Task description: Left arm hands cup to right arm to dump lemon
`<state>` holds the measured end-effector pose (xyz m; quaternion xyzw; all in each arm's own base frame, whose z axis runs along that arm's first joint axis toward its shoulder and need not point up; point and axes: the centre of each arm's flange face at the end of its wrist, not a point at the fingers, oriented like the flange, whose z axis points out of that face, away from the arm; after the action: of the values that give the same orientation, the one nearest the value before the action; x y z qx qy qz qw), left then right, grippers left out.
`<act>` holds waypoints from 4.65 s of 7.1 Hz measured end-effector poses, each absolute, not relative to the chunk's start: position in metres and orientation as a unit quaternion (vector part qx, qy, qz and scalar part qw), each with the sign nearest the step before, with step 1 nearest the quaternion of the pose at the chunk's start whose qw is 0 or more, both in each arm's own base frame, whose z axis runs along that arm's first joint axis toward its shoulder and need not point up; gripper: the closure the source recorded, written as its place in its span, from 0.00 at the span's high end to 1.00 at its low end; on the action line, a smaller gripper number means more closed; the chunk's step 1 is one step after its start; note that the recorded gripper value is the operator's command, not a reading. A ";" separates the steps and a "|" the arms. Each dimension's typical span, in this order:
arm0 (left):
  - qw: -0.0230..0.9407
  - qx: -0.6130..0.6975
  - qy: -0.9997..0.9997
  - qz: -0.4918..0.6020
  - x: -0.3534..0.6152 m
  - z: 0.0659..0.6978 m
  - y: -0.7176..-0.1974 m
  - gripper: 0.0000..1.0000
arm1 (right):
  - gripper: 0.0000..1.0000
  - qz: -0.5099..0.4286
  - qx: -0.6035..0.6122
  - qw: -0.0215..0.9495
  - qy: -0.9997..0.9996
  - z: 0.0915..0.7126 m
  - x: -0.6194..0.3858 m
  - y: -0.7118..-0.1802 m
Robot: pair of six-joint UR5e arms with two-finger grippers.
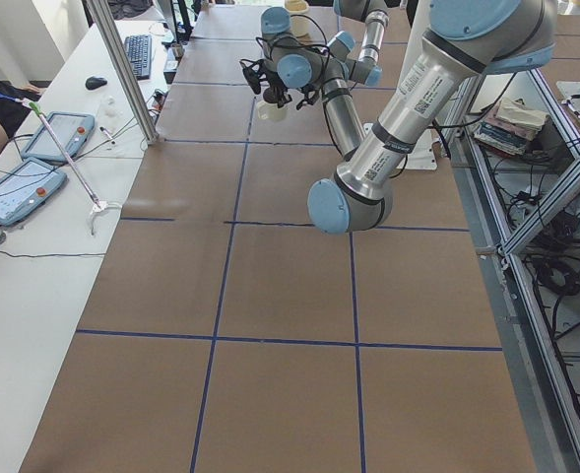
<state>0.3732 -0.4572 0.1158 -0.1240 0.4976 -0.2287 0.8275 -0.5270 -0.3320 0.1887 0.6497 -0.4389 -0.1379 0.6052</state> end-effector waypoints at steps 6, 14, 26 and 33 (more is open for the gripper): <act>0.824 -0.129 0.512 -0.206 0.381 0.101 -0.436 0.00 | 0.99 -0.135 0.653 0.607 -0.433 0.189 -0.527 -0.333; 0.829 -0.095 0.532 -0.141 0.375 0.093 -0.421 1.00 | 0.19 -0.136 0.652 0.606 -0.435 0.189 -0.527 -0.332; 0.921 0.071 0.375 0.078 0.173 0.376 -0.498 1.00 | 0.00 0.099 0.609 0.670 -0.413 0.284 -0.423 -0.426; 0.923 0.060 0.376 0.065 0.179 0.382 -0.503 1.00 | 0.00 0.138 0.536 0.705 -0.443 0.375 -0.243 -0.446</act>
<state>0.1788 -0.5034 0.3817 0.0601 0.3756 0.0646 0.9226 -0.2432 -0.4459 0.3749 0.5358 -0.4430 0.1385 0.7053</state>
